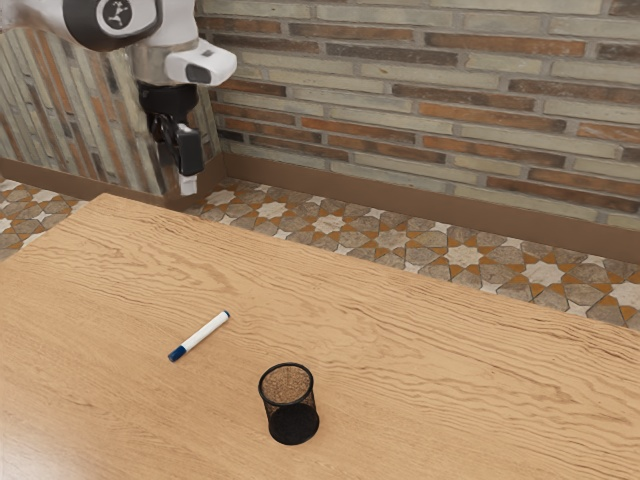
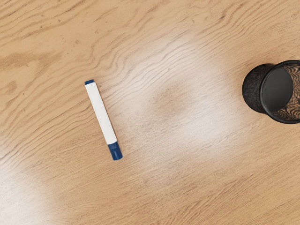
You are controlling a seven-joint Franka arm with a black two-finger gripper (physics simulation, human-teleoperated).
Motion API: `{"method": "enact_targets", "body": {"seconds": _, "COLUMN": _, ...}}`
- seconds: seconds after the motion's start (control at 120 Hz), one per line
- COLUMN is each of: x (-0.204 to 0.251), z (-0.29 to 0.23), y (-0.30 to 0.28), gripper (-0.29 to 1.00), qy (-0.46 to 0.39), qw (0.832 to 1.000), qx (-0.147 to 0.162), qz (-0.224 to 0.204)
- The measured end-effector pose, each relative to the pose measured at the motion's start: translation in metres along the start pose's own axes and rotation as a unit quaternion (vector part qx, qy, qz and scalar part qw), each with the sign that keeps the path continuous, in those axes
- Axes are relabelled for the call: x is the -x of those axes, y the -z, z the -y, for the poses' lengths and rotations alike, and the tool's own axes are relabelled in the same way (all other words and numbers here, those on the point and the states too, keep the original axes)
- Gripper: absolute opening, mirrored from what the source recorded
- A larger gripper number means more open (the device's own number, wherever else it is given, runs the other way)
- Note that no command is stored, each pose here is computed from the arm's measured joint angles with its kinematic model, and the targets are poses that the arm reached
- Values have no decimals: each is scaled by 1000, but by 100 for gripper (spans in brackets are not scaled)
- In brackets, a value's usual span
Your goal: Put the marker into the pen holder.
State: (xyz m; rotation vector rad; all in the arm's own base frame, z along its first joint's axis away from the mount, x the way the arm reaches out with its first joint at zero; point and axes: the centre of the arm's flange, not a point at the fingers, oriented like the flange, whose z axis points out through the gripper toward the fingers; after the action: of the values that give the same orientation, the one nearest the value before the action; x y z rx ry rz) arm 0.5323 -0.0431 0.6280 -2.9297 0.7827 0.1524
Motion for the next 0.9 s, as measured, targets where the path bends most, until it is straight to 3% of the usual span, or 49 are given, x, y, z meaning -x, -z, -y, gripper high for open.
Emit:
{"method": "enact_targets", "body": {"seconds": 0.133, "x": -17, "z": -12, "y": -8, "gripper": 70, "qy": -46, "qw": 998, "qx": -16, "qz": -28}}
{"method": "enact_targets", "body": {"seconds": 0.233, "x": -17, "z": 5, "y": -60, "gripper": 70, "qy": -43, "qw": 999, "qx": -20, "qz": 16}}
{"method": "enact_targets", "body": {"seconds": 0.333, "x": 1, "z": 38, "y": -108, "gripper": 70, "qy": -26, "qw": 998, "qx": -5, "qz": 53}}
{"method": "enact_targets", "body": {"seconds": 0.475, "x": 25, "z": 77, "y": -158, "gripper": 70, "qy": -18, "qw": 998, "qx": 36, "qz": 55}}
{"method": "enact_targets", "body": {"seconds": 0.542, "x": 34, "z": 88, "y": -191, "gripper": 70, "qy": -17, "qw": 997, "qx": 55, "qz": 50}}
{"method": "enact_targets", "body": {"seconds": 0.9, "x": 53, "z": 113, "y": -270, "gripper": 70, "qy": -10, "qw": 997, "qx": 76, "qz": -9}}
